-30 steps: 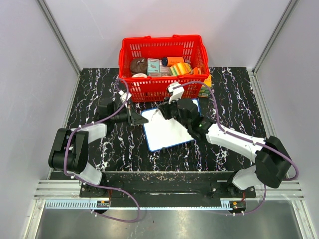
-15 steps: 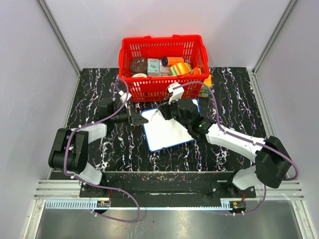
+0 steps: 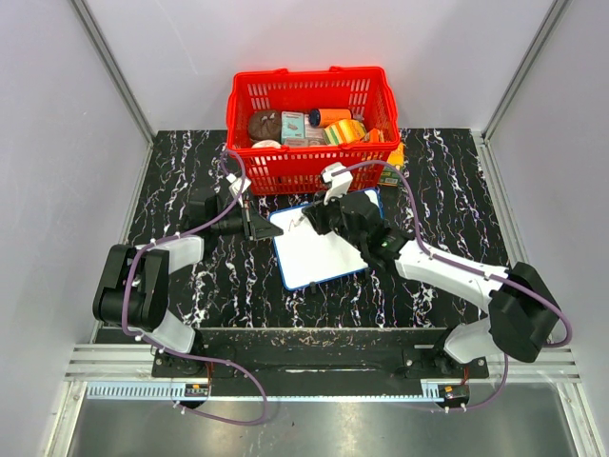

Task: Write a sentence on the whiteboard

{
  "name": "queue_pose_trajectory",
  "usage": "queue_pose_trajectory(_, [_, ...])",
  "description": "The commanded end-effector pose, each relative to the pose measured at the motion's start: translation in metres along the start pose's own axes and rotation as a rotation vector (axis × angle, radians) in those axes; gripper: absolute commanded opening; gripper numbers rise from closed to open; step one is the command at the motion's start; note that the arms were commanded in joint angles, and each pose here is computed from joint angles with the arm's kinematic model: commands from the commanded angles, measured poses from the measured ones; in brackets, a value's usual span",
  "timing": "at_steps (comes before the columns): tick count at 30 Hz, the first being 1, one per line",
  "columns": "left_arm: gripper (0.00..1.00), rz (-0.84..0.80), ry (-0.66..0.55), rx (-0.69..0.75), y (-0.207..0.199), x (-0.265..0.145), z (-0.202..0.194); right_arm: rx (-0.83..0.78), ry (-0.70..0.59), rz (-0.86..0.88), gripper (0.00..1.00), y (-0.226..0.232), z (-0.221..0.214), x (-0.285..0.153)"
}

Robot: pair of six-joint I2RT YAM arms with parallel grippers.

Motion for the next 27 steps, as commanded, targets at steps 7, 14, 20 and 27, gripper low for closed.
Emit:
queue_pose_trajectory(7, [0.00, 0.090, -0.008, 0.106, 0.020, 0.002, -0.004, -0.012, 0.026, -0.026, 0.00, -0.007, -0.010, -0.007])
queue_pose_trajectory(14, [0.00, 0.089, -0.008, 0.106, 0.020, 0.002, -0.004, -0.013, 0.020, -0.029, 0.00, -0.008, -0.009, -0.006])
queue_pose_trajectory(20, [0.00, 0.090, -0.007, 0.104, 0.020, 0.002, -0.004, -0.025, 0.007, -0.042, 0.00, -0.009, -0.004, -0.006])
queue_pose_trajectory(27, [0.00, 0.092, -0.009, 0.106, 0.020, 0.002, -0.004, -0.022, -0.024, -0.068, 0.00, -0.011, 0.006, -0.007])
Point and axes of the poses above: each gripper's point midway between its finger pads, its own x axis out along the fingers, its own y axis along the line the jaws close on, z = x × y, the point moved 2 cm from there along -x, back along the fingers, and after that the axes turned 11 degrees about x, right-handed, at the moved point
